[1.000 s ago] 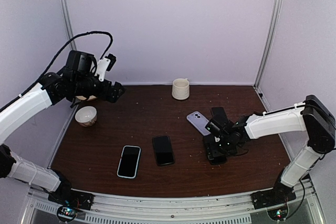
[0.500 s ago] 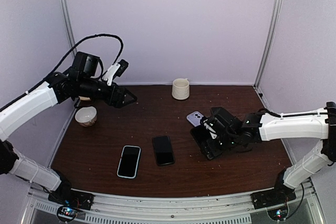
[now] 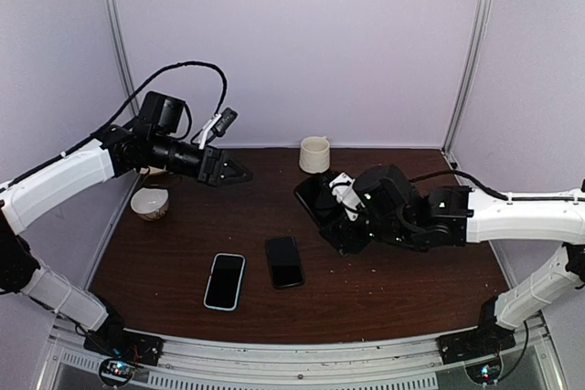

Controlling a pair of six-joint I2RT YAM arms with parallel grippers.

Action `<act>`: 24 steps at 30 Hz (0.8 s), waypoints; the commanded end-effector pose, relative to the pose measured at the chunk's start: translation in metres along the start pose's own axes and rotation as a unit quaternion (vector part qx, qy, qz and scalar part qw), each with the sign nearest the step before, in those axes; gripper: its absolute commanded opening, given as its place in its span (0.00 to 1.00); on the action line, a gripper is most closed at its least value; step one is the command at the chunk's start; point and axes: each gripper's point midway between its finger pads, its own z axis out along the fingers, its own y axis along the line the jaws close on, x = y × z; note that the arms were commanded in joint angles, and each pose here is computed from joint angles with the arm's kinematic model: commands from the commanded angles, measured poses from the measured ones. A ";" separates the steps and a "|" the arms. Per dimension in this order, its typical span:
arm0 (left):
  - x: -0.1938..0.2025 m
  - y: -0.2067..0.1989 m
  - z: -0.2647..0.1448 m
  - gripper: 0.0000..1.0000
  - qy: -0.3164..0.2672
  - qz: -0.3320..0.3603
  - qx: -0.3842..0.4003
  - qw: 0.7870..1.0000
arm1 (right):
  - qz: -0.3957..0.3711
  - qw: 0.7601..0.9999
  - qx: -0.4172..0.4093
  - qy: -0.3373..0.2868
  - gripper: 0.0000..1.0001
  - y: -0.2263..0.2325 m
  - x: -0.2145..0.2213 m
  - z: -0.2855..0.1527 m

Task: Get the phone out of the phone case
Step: Pass from the right arm to the left

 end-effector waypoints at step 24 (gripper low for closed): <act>-0.010 -0.020 0.027 0.44 0.001 -0.077 0.088 0.993 | -0.041 0.991 -0.006 -0.130 0.42 0.046 -0.113 -0.007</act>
